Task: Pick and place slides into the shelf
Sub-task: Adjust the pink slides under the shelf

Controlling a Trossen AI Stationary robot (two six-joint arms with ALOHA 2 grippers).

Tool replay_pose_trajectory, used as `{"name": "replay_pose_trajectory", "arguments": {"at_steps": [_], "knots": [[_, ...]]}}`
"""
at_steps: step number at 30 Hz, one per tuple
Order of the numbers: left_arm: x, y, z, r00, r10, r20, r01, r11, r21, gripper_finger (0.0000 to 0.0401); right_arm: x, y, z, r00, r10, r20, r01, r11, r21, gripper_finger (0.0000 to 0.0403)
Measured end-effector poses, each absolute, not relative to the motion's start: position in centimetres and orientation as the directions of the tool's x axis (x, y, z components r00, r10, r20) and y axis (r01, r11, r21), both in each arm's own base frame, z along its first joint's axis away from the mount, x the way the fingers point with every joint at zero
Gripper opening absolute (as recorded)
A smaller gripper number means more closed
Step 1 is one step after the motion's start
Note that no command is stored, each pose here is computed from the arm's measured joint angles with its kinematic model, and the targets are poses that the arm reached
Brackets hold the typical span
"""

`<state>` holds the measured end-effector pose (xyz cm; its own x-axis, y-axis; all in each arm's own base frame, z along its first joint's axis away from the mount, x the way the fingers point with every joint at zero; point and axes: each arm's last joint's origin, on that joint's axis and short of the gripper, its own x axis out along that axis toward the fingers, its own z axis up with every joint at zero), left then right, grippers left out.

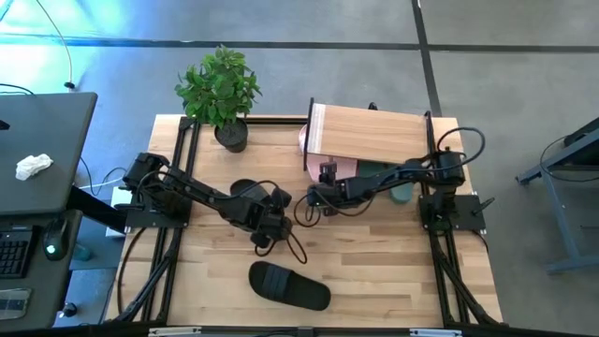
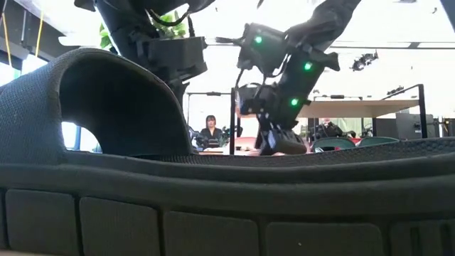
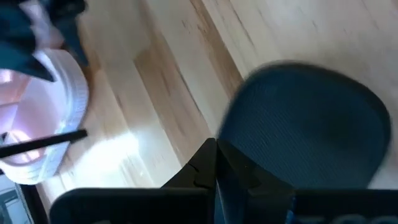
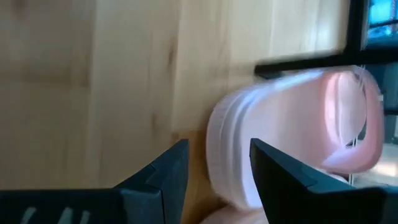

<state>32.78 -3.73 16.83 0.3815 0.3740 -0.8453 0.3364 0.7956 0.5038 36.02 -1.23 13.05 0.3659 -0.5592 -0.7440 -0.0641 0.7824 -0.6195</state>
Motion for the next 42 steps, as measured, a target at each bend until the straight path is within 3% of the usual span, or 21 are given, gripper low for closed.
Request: {"name": "replay_pose_trajectory", "arguments": {"at_steps": [8,20,33,42], "knots": [[32.7,-3.7,16.7,0.387,0.377,-0.841,0.332,0.794,0.509,0.0000,36.0,-2.1,12.4,0.303,-0.599,-0.741,-0.059,0.764,-0.642,0.0149],[32.7,-3.7,16.7,0.385,0.377,-0.842,0.332,0.794,0.508,0.0000,36.1,-1.8,12.3,0.323,-0.558,-0.764,-0.022,0.803,-0.595,0.0011],[32.8,-3.7,16.7,0.389,0.388,-0.836,0.326,0.791,0.518,0.0000,36.0,-1.8,12.3,0.304,-0.583,-0.753,0.258,0.811,-0.524,0.0002],[32.8,-3.7,16.8,0.395,0.387,-0.834,0.322,0.792,0.519,0.0000,36.3,-0.8,12.9,0.309,-0.600,-0.738,0.341,0.794,-0.503,0.0001]]}}
